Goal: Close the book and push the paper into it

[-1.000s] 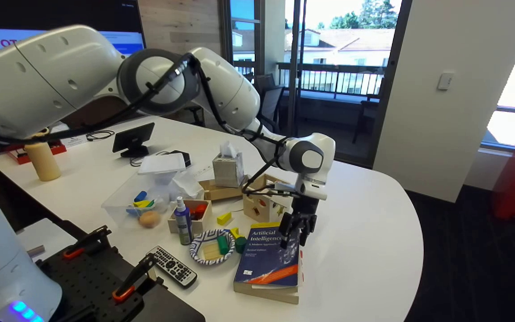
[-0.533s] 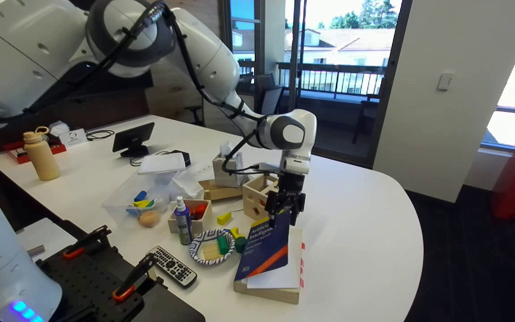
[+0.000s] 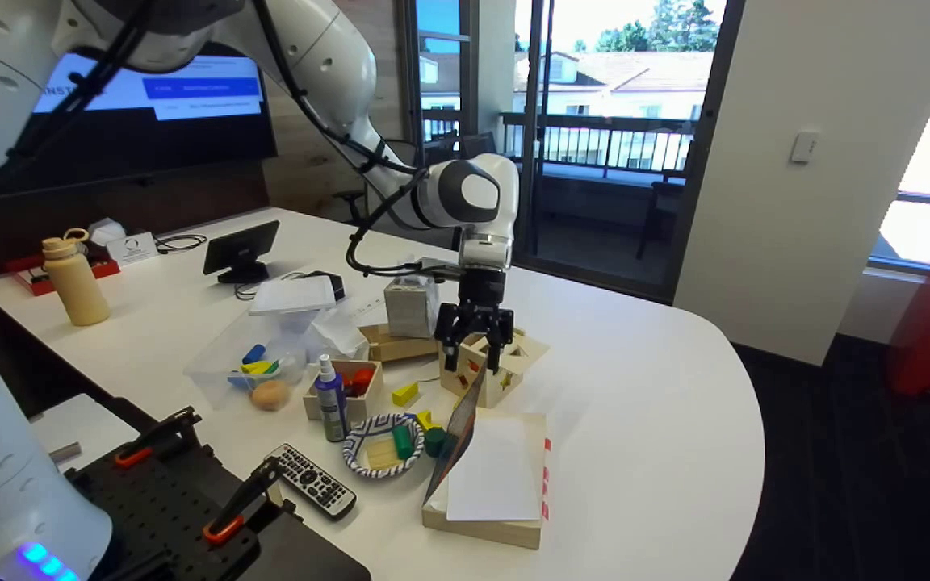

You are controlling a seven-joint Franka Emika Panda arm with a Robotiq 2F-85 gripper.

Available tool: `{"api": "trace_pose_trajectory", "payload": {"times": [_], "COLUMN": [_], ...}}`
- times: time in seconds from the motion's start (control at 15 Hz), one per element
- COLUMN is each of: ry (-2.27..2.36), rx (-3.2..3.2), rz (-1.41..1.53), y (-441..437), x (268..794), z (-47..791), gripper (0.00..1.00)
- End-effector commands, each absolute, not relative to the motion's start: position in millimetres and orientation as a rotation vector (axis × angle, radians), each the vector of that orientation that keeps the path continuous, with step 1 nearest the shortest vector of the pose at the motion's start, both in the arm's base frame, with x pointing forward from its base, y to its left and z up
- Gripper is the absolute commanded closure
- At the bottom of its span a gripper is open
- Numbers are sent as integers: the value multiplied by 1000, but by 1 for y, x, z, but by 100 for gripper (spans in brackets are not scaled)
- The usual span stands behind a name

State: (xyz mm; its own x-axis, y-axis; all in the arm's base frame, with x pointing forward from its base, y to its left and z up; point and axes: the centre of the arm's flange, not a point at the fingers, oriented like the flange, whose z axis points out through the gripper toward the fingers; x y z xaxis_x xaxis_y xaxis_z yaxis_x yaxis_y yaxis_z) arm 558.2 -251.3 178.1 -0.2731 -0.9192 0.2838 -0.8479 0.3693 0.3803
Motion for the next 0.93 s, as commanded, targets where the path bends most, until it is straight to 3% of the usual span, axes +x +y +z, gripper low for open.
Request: {"api": "trace_pose_trajectory", "payload": {"times": [0.0,0.87], "ry": [-2198,-2148], "rx": [1511,1633], "rz": [-177,-90], "y": [-239,-219], "x": [532,514], "z": [199,251], "gripper": [0,0]}}
